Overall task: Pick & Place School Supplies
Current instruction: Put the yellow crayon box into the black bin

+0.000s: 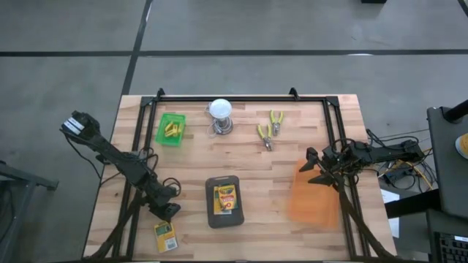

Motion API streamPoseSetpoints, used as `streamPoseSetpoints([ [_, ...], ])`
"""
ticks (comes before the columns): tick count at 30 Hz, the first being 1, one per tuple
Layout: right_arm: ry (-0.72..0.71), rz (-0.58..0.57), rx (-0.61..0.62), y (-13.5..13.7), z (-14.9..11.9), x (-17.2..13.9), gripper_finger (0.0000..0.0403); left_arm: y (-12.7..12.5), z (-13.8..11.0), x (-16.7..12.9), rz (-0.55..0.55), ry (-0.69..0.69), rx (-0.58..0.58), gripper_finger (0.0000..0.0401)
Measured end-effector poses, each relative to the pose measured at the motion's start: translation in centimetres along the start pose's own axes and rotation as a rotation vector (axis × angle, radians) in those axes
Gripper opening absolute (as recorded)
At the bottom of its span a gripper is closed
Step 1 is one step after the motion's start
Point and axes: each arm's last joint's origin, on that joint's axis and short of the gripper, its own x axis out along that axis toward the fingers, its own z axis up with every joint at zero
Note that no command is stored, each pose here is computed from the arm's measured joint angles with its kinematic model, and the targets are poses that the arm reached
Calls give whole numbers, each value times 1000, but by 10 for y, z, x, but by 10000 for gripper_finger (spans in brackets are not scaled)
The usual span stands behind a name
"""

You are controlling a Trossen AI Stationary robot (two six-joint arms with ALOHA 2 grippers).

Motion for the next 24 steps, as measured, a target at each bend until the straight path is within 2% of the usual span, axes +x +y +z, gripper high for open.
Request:
streamPoseSetpoints([
  [9, 0, 1, 0, 0, 0, 0, 261, 1, 1, 0, 5, -7, -1, 66],
  [24, 0, 0, 0, 0, 0, 0, 260, 1, 1, 0, 4, -21, -3, 20],
])
